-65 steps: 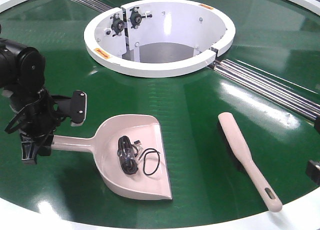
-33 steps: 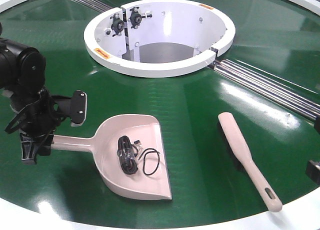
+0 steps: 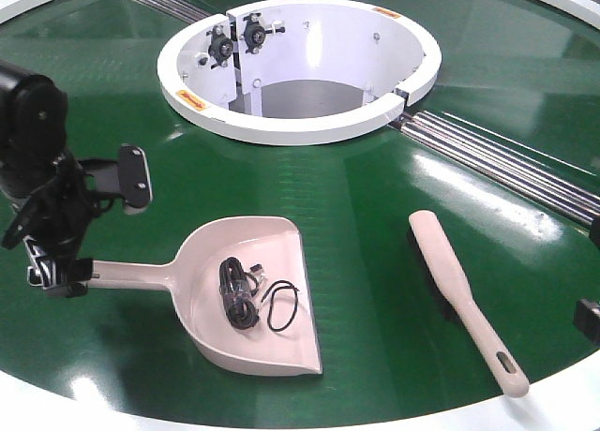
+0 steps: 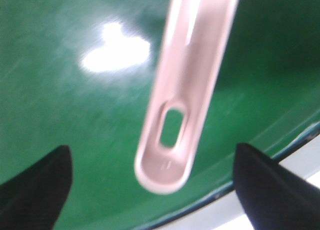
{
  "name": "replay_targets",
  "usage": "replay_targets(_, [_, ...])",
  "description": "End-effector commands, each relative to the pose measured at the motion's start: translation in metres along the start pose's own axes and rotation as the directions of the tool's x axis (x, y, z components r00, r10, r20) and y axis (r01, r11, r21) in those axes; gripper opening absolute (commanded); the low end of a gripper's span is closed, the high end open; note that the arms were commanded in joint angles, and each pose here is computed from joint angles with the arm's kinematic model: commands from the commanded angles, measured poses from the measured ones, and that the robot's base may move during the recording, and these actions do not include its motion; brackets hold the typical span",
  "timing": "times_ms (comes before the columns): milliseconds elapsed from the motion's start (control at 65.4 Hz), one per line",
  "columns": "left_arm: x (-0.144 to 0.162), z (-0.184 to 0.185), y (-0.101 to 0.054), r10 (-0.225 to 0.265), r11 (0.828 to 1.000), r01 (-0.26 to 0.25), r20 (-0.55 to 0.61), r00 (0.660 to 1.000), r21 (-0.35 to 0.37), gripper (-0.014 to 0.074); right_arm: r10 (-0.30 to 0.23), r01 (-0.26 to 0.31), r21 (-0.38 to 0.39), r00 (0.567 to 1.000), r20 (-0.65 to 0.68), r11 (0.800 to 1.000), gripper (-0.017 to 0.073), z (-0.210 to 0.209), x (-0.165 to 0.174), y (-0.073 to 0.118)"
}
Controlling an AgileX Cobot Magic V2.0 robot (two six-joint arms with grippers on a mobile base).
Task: Clean and inspect green conveyor with broom and dustpan
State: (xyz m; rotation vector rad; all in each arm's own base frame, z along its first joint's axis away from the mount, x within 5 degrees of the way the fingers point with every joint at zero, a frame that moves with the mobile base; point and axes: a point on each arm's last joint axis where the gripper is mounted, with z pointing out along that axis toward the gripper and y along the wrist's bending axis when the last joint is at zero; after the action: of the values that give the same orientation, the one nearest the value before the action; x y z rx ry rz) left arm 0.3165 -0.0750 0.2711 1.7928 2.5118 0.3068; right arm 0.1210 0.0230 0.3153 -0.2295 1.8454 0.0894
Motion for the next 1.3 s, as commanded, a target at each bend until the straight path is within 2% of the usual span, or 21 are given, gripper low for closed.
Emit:
replay_targets(0, [0.013, -0.039, -0.004, -0.103, 0.988, 0.107, 0.04, 0.994, -0.109, 0.0655, -0.004, 0.003, 0.016, 0.993, 0.119, 1.0, -0.0008, -0.003, -0.017, -0.002])
replay_targets(92, [0.023, -0.061, -0.008, -0.179, 0.963, 0.194, 0.096, 0.979, -0.189, 0.0619, -0.005, 0.002, 0.019, 0.987, 0.158, 1.0, -0.0008, -0.004, -0.021, -0.002])
replay_targets(138, [0.028, -0.071, -0.009, -0.216, 0.941, 0.242, 0.13, 0.968, -0.235, 0.0587, -0.005, 0.002, 0.02, 0.984, 0.178, 1.0, -0.0008, -0.004, -0.023, -0.002])
replay_targets(214, [0.038, -0.094, -0.011, -0.269, 0.883, 0.334, 0.228, 0.936, -0.328, 0.0519, -0.006, 0.002, 0.021, 0.98, 0.2, 1.0, -0.0008, -0.004, -0.025, -0.003])
replay_targets(306, [0.049, -0.123, -0.016, -0.32, 0.788, 0.472, 0.391, 0.863, -0.396, 0.0393, -0.006, 0.001, 0.023, 0.975, 0.222, 1.0, -0.0008, -0.005, -0.027, -0.003])
replay_targets(321, [0.051, -0.129, -0.018, -0.327, 0.768, 0.501, 0.427, 0.843, -0.4, 0.0374, -0.006, 0.001, 0.023, 0.975, 0.224, 1.0, -0.0008, -0.005, -0.027, -0.003])
replay_targets(382, [0.059, -0.147, -0.025, -0.342, 0.71, 0.584, 0.532, 0.774, -0.393, 0.0265, -0.006, 0.001, 0.023, 0.974, 0.227, 1.0, -0.0008, -0.005, -0.027, -0.003])
replay_targets(397, [0.061, -0.152, -0.027, -0.346, 0.691, 0.611, 0.566, 0.748, -0.386, 0.023, -0.006, 0.001, 0.023, 0.974, 0.227, 1.0, -0.0008, -0.005, -0.027, -0.003])
replay_targets(474, [0.07, -0.173, -0.038, -0.357, 0.622, 0.711, 0.691, 0.629, -0.327, 0.0081, -0.007, 0.001, 0.023, 0.974, 0.227, 1.0, -0.0008, -0.005, -0.027, -0.003])
replay_targets(519, [0.074, -0.183, -0.045, -0.365, 0.59, 0.762, 0.754, 0.546, -0.266, -0.0002, -0.007, 0.001, 0.023, 0.974, 0.227, 1.0, -0.0008, -0.005, -0.027, -0.003])
replay_targets(565, [0.078, -0.192, -0.053, -0.347, 0.571, 0.792, 0.811, 0.47, -0.214, -0.0009, -0.007, 0.001, 0.023, 0.974, 0.227, 1.0, -0.0008, -0.005, -0.027, -0.003])
replay_targets(596, [0.08, -0.196, -0.059, -0.327, 0.569, 0.802, 0.845, 0.423, -0.182, -0.0008, -0.007, 0.001, 0.023, 0.974, 0.227, 1.0, -0.0008, -0.005, -0.027, -0.003])
replay_targets(672, [0.084, -0.199, -0.076, -0.262, 0.581, 0.808, 0.918, 0.299, -0.097, -0.0008, -0.006, 0.001, 0.022, 0.976, 0.218, 1.0, -0.0008, -0.005, -0.026, -0.003])
replay_targets(764, [0.088, -0.186, -0.097, -0.218, 0.594, 0.805, 0.962, 0.163, -0.002, -0.0008, -0.006, 0.002, 0.02, 0.983, 0.185, 1.0, -0.0008, -0.004, -0.023, -0.002])
replay_targets(825, [0.093, -0.17, -0.112, -0.199, 0.595, 0.803, 0.976, 0.09, 0.047, -0.0008, -0.006, 0.003, 0.02, 0.984, 0.177, 1.0, -0.0007, -0.001, -0.017, -0.002])
replay_targets(871, [0.096, -0.156, -0.122, -0.185, 0.592, 0.803, 0.981, 0.052, 0.069, -0.0008, -0.008, 0.004, 0.02, 0.984, 0.176, 1.0, -0.0006, 0.002, -0.008, -0.002])
replay_targets(932, [0.101, -0.135, -0.136, -0.163, 0.588, 0.806, 0.986, 0.028, 0.074, -0.0008, -0.025, 0.022, 0.023, 0.985, 0.17, 1.0, -0.0006, 0.008, 0.008, -0.001])
replay_targets(1008, [0.107, -0.112, -0.152, -0.139, 0.584, 0.809, 0.99, 0.01, 0.074, -0.0008, -0.056, 0.052, 0.029, 0.983, 0.176, 0.998, -0.0004, 0.013, 0.026, 0.0])
replay_targets(1070, [0.11, -0.094, -0.161, -0.128, 0.581, 0.81, 0.992, 0.001, 0.074, -0.0008, -0.058, 0.053, 0.031, 0.98, 0.191, 0.998, -0.0003, 0.015, 0.036, 0.001])
replay_targets(1146, [0.113, -0.078, -0.169, -0.107, 0.578, 0.813, 0.994, -0.01, 0.07, -0.0008, -0.058, 0.053, 0.033, 0.977, 0.207, 0.998, -0.0003, 0.016, 0.044, 0.002])
replay_targets(1283, [0.114, -0.059, -0.176, -0.108, 0.577, 0.814, 0.994, -0.009, 0.07, -0.0007, -0.054, 0.049, 0.032, 0.976, 0.209, 0.998, -0.0003, 0.016, 0.046, 0.002])
